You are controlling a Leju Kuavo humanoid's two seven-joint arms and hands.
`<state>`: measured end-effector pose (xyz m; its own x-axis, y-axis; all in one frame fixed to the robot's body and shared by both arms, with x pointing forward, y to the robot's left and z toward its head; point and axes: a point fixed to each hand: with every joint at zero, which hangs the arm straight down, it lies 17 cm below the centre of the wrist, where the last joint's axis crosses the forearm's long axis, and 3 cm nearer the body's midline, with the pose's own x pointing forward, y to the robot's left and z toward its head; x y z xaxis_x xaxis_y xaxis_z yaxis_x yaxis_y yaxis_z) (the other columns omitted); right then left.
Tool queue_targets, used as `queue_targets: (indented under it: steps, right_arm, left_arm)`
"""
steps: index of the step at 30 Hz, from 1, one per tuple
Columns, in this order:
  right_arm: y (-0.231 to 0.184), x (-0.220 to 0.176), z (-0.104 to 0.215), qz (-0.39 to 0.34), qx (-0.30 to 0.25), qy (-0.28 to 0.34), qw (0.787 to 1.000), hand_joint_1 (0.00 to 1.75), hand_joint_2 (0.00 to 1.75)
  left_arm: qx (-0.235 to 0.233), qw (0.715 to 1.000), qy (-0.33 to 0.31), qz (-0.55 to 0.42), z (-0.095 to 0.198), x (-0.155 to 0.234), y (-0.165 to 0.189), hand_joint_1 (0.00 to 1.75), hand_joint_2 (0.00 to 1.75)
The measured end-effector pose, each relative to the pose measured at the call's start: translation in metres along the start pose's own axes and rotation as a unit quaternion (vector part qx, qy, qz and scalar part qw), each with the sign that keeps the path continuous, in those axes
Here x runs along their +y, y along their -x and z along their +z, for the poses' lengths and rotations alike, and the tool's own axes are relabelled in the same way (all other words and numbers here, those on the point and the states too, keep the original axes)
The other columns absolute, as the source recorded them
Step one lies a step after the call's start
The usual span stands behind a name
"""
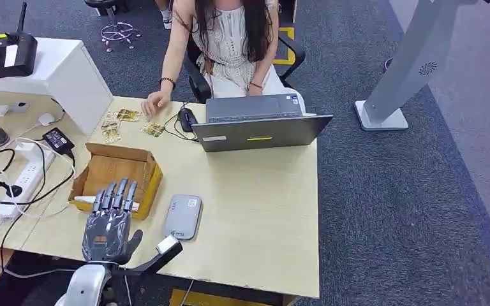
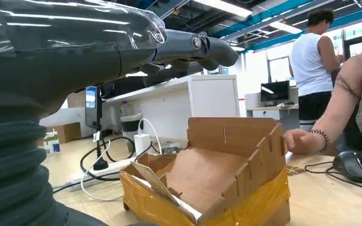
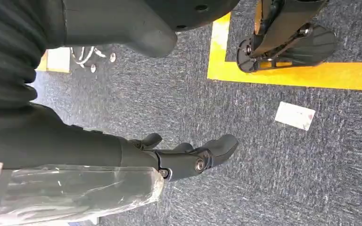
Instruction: Pass the card to the sensor for recognition and then transmit it.
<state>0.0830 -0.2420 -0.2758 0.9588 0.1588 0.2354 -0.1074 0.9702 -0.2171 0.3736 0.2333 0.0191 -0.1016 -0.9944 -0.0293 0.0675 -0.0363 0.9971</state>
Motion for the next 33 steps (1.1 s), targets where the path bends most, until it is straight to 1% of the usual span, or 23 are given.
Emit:
queue_targets:
  steps: [9, 14, 23, 33]
  right_arm:
    - [0.0, 0.0, 0.0, 0.005, -0.002, -0.001, 1.0, 0.0, 1.75]
    - [0.0, 0.002, 0.0, 0.01, 0.0, -0.005, 1.0, 0.0, 1.75]
    - [0.0, 0.003, 0.0, 0.014, -0.002, -0.008, 1.0, 0.0, 1.75]
    - [0.001, 0.003, 0.001, 0.021, -0.001, -0.01, 1.0, 0.0, 1.75]
  left_arm:
    - [0.017, 1.0, 0.009, 0.0, -0.001, -0.007, 0.013, 0.0, 1.75]
    - [0.031, 0.999, 0.012, -0.002, -0.007, -0.009, 0.024, 0.0, 1.75]
    - [0.044, 0.999, 0.017, 0.001, -0.015, -0.013, 0.03, 0.0, 1.75]
    - [0.067, 0.998, 0.013, 0.002, -0.028, -0.007, 0.045, 0.0, 1.75]
